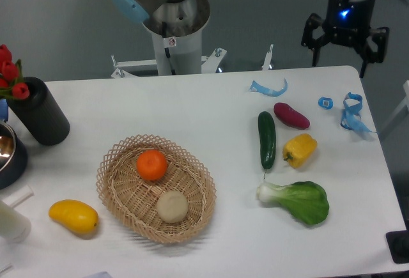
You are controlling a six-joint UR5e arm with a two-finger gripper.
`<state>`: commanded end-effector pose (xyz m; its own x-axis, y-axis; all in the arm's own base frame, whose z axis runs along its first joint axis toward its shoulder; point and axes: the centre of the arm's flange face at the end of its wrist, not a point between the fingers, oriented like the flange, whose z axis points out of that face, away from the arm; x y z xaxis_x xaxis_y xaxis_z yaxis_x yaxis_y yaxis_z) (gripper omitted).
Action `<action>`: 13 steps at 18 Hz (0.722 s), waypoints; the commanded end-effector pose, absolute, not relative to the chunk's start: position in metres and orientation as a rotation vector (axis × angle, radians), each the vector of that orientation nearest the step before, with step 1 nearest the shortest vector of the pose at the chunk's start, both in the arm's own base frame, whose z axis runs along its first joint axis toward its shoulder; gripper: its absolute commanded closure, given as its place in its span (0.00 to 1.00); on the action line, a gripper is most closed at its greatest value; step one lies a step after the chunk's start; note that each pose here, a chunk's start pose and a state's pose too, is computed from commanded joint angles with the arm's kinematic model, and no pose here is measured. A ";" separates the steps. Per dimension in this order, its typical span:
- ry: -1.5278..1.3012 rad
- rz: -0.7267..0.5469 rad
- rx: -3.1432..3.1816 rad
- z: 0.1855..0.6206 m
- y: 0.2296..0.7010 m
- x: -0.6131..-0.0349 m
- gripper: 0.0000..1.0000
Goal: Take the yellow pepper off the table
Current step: 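Move the open gripper down toward the yellow bell pepper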
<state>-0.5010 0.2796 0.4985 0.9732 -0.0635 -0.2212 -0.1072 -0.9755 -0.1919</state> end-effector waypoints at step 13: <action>0.056 0.379 -2.819 0.476 0.295 -0.517 0.00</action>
<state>-0.5173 0.2952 0.4761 0.9645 0.0009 -0.2639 -0.0771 -0.9554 -0.2849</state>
